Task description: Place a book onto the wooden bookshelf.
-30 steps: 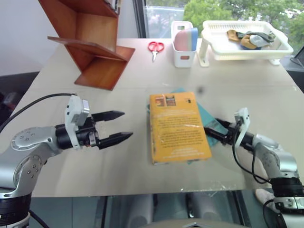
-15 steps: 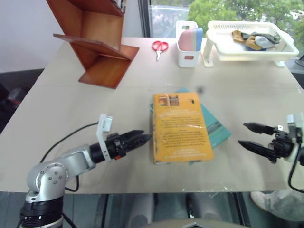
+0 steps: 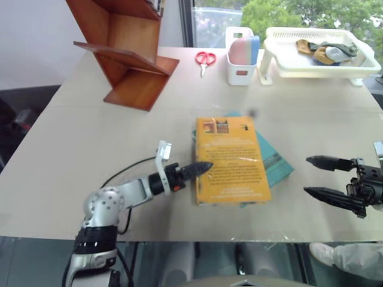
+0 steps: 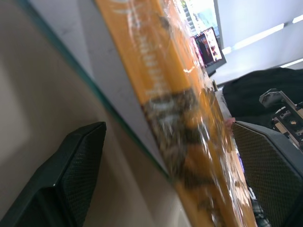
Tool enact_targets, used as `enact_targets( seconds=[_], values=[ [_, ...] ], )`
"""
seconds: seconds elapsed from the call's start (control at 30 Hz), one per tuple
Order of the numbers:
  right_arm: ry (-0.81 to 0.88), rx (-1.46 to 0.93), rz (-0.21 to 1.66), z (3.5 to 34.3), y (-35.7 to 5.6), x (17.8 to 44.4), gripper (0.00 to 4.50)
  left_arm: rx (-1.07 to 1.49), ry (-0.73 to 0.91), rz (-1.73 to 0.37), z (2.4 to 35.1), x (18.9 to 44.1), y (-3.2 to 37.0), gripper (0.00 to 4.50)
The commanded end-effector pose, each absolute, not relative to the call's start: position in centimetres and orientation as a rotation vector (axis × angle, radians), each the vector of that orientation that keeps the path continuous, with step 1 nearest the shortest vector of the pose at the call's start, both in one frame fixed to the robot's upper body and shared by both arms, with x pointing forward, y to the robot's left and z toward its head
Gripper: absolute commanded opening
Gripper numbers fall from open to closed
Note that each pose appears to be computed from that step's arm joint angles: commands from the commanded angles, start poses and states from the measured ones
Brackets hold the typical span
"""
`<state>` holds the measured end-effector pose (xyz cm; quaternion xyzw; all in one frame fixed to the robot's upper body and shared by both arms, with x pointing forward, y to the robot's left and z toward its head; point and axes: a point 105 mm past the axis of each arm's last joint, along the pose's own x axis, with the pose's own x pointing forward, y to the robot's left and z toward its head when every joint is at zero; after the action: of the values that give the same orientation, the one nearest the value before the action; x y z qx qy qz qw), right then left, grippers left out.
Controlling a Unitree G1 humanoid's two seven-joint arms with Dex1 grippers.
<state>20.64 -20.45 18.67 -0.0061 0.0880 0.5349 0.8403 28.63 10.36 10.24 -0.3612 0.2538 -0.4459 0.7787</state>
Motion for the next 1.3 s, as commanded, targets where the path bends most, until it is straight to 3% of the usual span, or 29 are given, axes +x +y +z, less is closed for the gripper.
enact_targets(
  seconds=[0.03, 0.23, 0.3, 0.43, 0.53, 0.83, 0.93, 1.1, 1.3],
  values=[
    [0.16, -0.059, 1.118, 19.6, -20.6, 20.5, 4.5, -0.85, 0.53, -0.969, 10.7, 29.2, 10.8, 3.59],
    [0.156, -0.055, 1.108, 19.5, -20.6, 20.5, 4.5, -0.931, 0.504, -0.929, 11.1, 29.8, 11.5, 0.88],
    [0.153, -0.053, 1.108, 19.5, -20.6, 20.6, 4.5, -0.969, 0.469, -0.962, 12.3, 29.5, 11.6, 0.45],
    [0.141, -0.045, 1.11, 19.7, -20.6, 20.7, 4.5, -0.951, 0.41, -1.054, 14.8, 28.0, 11.6, 0.41],
    [0.113, -0.022, 1.107, 20.0, -20.9, 21.1, 4.5, -0.802, 0.314, -1.109, 17.7, 26.9, 12.2, 0.41],
    [-0.011, 0.059, 1.133, 21.9, -21.1, 23.1, 4.5, 0.042, -0.316, -1.127, 31.1, 29.5, 11.9, 0.41],
    [-0.062, 0.1, 1.152, 22.7, -20.8, 23.7, 4.5, 0.412, -0.45, -1.111, 32.4, 30.1, 11.1, 0.41],
    [-0.113, 0.173, 1.204, 23.8, -20.1, 24.0, 4.5, 1.03, -0.678, -0.899, 34.4, 33.2, 11.8, 0.41],
    [-0.2, 0.233, 1.252, 25.9, -20.0, 23.5, 4.5, 1.461, -0.726, -0.639, 36.2, 36.4, 15.8, 0.41]
  ],
)
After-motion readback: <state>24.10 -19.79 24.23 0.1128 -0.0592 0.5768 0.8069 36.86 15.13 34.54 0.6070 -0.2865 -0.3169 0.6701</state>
